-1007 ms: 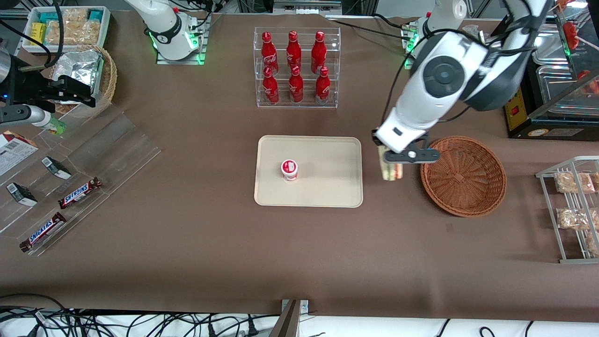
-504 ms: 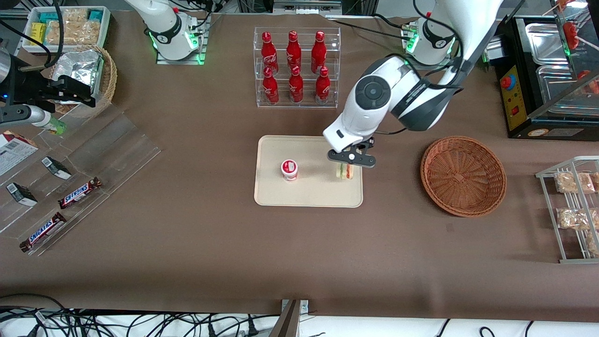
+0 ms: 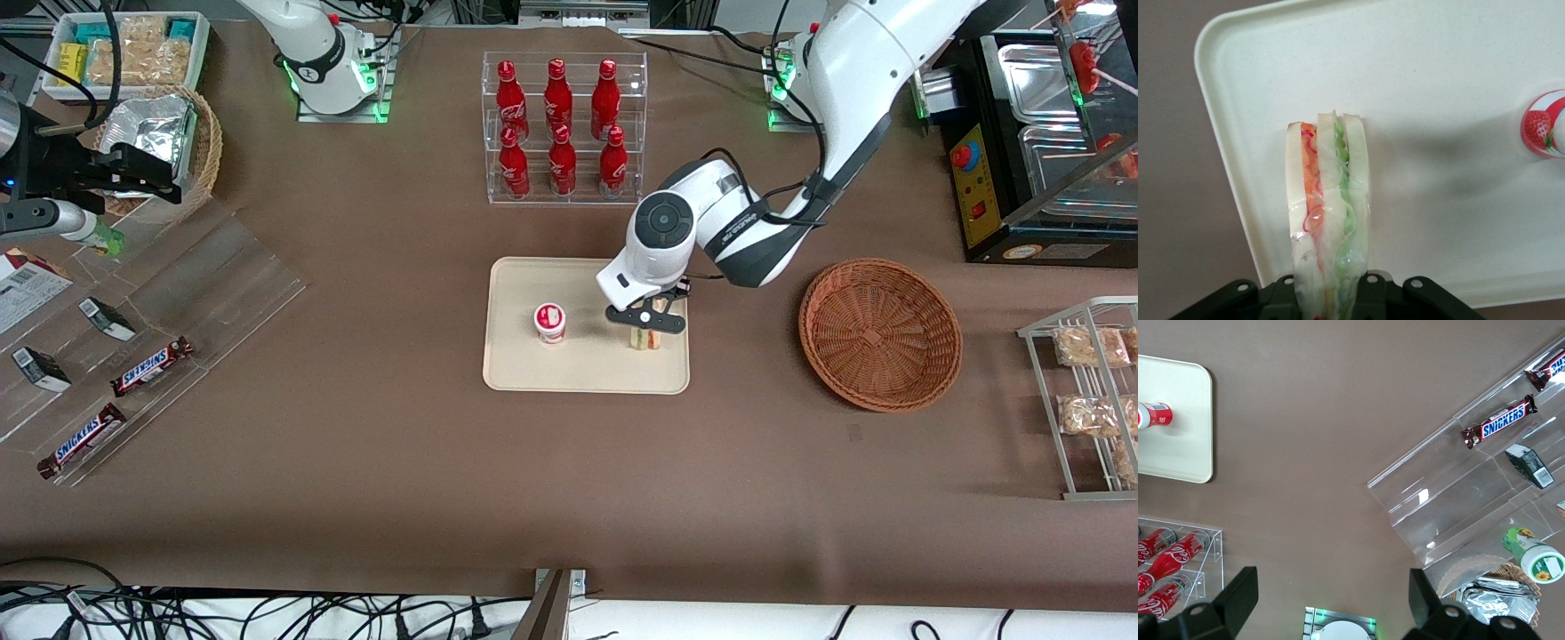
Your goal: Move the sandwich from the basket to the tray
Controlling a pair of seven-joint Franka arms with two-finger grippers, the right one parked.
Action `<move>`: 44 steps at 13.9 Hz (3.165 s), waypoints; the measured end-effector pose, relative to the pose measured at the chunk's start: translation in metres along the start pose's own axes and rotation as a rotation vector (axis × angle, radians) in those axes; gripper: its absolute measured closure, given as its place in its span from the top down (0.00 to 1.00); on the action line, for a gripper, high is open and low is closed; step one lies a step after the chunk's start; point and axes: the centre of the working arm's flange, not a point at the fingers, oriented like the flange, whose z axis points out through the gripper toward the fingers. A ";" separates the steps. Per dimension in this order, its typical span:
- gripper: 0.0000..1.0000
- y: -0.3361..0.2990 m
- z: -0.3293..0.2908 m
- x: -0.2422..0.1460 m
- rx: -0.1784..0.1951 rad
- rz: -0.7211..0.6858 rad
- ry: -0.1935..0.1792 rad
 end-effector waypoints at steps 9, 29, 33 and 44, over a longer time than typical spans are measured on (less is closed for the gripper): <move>0.32 0.004 0.019 0.001 0.015 -0.070 -0.015; 1.00 -0.170 -0.313 0.020 0.010 -0.643 0.250; 1.00 -0.232 -0.323 0.021 -0.033 -0.583 0.201; 1.00 -0.363 -0.356 -0.017 -0.031 -0.295 0.135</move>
